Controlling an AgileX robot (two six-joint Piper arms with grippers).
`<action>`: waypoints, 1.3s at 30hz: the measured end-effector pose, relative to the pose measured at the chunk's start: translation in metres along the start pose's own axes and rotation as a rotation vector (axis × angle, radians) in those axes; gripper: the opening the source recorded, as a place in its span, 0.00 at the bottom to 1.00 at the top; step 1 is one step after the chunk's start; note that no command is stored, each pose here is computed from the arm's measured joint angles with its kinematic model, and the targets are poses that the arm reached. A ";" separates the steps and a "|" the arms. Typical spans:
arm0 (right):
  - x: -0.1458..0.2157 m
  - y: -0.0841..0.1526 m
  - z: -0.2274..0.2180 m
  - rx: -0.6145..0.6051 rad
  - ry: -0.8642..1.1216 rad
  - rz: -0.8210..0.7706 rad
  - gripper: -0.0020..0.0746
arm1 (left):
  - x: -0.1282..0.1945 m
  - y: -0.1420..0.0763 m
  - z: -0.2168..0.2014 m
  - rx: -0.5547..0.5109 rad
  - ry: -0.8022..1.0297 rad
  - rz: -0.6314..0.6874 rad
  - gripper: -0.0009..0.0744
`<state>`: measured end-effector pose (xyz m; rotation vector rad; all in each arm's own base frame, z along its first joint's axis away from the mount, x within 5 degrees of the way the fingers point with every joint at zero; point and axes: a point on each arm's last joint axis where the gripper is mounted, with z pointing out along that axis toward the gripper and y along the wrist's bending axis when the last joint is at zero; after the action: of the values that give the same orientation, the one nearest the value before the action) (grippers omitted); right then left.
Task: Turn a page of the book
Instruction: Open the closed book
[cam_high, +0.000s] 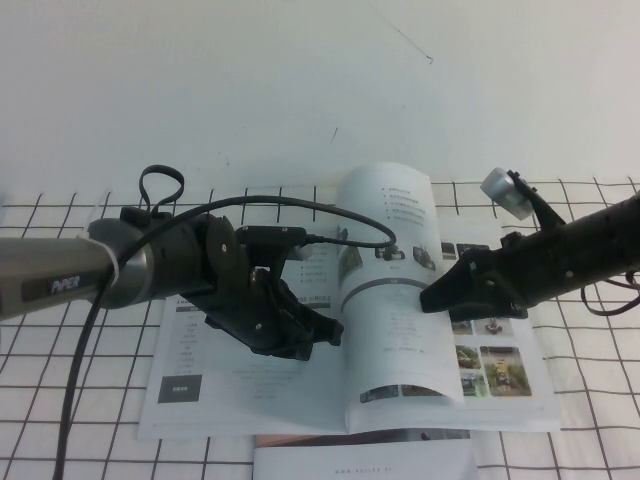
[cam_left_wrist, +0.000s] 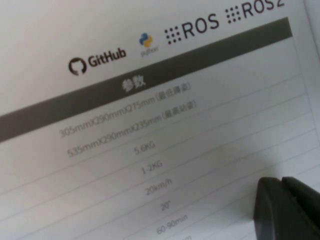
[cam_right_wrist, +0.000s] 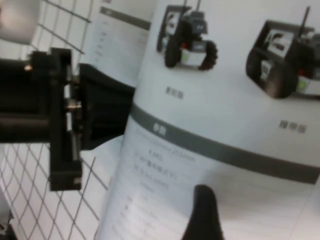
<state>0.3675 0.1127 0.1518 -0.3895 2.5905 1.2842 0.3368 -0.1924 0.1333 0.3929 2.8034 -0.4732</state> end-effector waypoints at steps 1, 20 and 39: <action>0.000 0.001 0.000 -0.015 0.001 -0.008 0.69 | 0.000 0.000 0.000 0.000 0.000 0.000 0.01; -0.007 0.025 -0.003 -0.268 -0.090 -0.066 0.69 | 0.000 0.000 0.000 0.001 0.000 -0.002 0.01; -0.007 0.030 -0.006 -0.282 -0.090 -0.120 0.69 | -0.003 -0.004 -0.014 0.006 -0.044 -0.009 0.01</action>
<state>0.3636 0.1264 0.1799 -0.5140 2.2797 1.5880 0.3358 -0.1914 0.1482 0.3665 2.7627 -0.4857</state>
